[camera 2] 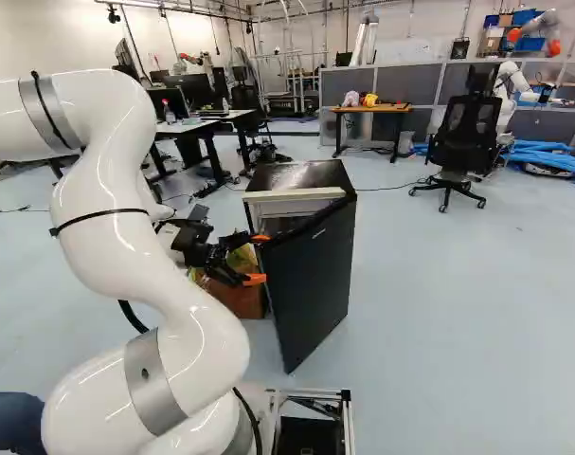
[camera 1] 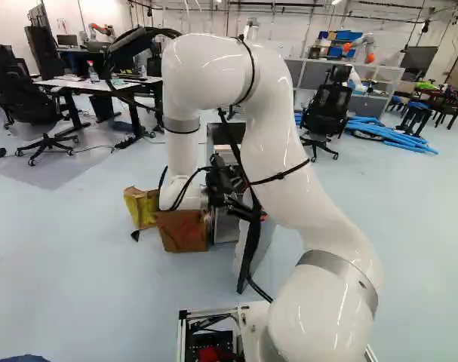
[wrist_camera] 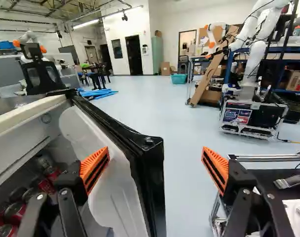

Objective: Grab a drink from the fridge

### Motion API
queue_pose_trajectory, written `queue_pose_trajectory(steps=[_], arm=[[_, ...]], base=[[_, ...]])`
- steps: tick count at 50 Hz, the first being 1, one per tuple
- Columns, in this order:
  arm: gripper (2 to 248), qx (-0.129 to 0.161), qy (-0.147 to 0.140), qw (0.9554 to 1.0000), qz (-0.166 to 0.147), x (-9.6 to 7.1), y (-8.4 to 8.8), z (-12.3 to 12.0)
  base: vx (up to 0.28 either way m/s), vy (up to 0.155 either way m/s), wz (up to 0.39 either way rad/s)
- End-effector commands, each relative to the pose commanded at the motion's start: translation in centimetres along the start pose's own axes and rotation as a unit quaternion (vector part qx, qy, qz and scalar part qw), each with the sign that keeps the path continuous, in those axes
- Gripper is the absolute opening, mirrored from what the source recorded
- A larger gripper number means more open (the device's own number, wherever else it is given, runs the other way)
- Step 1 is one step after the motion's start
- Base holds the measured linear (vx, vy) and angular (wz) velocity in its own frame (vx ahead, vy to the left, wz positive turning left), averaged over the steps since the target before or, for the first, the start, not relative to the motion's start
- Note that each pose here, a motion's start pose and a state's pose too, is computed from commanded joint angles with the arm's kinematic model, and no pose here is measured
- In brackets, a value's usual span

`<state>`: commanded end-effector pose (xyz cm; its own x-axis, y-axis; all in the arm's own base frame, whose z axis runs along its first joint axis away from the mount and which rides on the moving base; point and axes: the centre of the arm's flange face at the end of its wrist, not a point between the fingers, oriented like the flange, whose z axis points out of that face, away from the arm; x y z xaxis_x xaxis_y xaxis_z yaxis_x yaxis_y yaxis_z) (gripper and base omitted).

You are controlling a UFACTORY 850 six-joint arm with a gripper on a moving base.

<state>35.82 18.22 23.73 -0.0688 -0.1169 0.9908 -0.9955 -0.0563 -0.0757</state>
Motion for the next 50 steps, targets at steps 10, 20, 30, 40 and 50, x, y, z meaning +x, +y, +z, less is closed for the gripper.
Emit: queue_pose_trajectory(steps=[10, 20, 30, 40, 50], arm=[[247, -0.016, 0.000, 0.9999, 0.003, 0.1, 0.0, 0.0], [247, -0.033, -0.004, 0.9994, 0.012, 0.3, -0.9, 0.6], [247, -0.058, -0.006, 0.9981, 0.020, 0.6, -1.8, 1.6], [247, -0.075, -0.007, 0.9968, 0.025, 0.7, -2.6, 2.8], [247, -0.094, -0.007, 0.9951, 0.031, 1.0, -3.3, 4.1]], base=[[0.000, 0.000, 0.000], [0.000, 0.000, 0.000], [0.000, 0.000, 0.000], [0.000, 0.000, 0.000], [0.000, 0.000, 0.000]])
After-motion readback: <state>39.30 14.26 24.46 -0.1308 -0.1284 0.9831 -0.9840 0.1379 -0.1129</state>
